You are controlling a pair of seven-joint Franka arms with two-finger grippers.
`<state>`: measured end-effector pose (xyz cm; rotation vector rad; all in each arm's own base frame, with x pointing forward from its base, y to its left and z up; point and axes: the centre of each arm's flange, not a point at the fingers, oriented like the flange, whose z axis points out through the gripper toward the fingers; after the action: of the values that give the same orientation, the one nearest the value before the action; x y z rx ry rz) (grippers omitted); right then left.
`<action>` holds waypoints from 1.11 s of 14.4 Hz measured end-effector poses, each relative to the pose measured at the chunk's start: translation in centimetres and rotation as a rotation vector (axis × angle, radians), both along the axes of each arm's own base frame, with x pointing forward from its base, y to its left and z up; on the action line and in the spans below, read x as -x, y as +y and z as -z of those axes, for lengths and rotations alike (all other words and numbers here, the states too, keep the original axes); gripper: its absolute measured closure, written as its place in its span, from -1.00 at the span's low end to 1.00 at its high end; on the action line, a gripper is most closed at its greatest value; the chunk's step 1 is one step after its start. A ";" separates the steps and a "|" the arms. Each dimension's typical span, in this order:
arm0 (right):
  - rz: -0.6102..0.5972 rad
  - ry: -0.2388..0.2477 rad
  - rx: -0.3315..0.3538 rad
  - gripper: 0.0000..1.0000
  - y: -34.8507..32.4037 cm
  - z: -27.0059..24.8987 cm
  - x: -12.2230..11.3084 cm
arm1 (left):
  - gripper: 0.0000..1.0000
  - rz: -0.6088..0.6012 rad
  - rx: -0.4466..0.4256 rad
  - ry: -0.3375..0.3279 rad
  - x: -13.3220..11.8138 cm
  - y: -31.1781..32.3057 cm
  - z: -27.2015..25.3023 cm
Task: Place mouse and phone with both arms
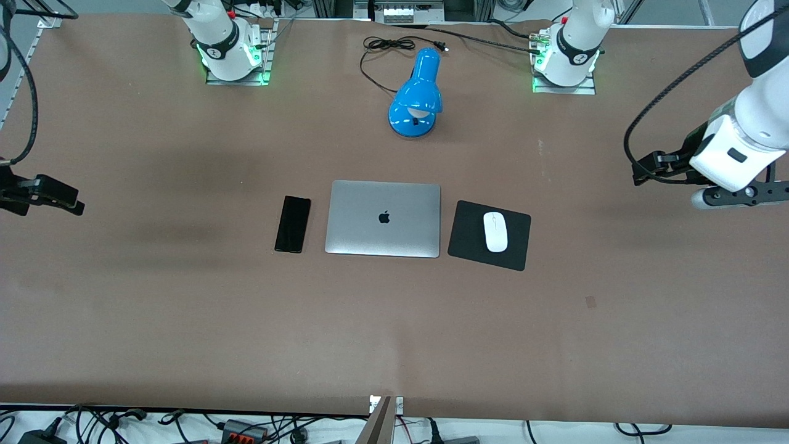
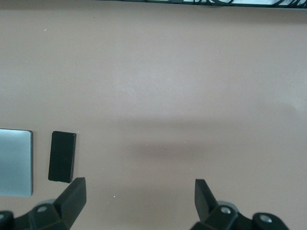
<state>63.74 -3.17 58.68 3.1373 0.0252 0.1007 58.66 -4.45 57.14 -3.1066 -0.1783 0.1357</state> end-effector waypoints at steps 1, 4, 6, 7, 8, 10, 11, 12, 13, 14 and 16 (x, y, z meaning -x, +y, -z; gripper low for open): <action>0.000 -0.011 0.002 -1.00 0.0 0.5 0.7 | -1.00 -0.006 0.003 0.001 0.0 0.3 0.0; -0.001 -0.003 0.006 -1.00 0.0 1.6 3.5 | -1.00 -0.005 0.004 0.001 0.1 0.2 -0.1; 0.000 0.023 0.004 -1.00 0.0 1.7 5.4 | -1.00 -0.002 0.004 0.001 0.1 0.0 -0.1; 0.001 0.036 0.003 -1.00 0.0 1.7 6.0 | -1.00 -0.003 0.004 0.001 0.1 0.0 -0.1; 0.001 0.040 0.002 -1.00 0.1 1.6 6.4 | -1.00 -0.004 0.004 0.001 0.1 0.1 -0.1; 0.002 0.055 0.001 -1.00 0.1 1.4 6.9 | -1.00 -0.006 0.004 0.001 0.1 0.2 -0.1; 0.003 0.063 0.001 -1.00 0.1 1.3 7.1 | -1.00 -0.007 0.004 0.001 0.1 0.3 -0.1; 0.003 0.064 0.001 -1.00 0.1 1.2 7.2 | -1.00 -0.008 0.004 0.001 0.1 0.4 -0.1; 0.004 0.062 0.001 -1.00 0.1 1.0 7.2 | -1.00 -0.009 0.004 0.001 0.1 0.4 -0.1; 0.004 0.060 0.001 -1.00 0.0 0.9 7.3 | -1.00 -0.010 0.004 0.001 0.1 0.5 -0.1; 0.004 0.056 0.001 -1.00 0.0 0.7 7.4 | -1.00 -0.010 0.004 0.001 0.1 0.5 -0.1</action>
<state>56.37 -3.13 57.97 3.1385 0.0187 0.0131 58.59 -4.00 57.29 -3.1095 -0.1935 0.1378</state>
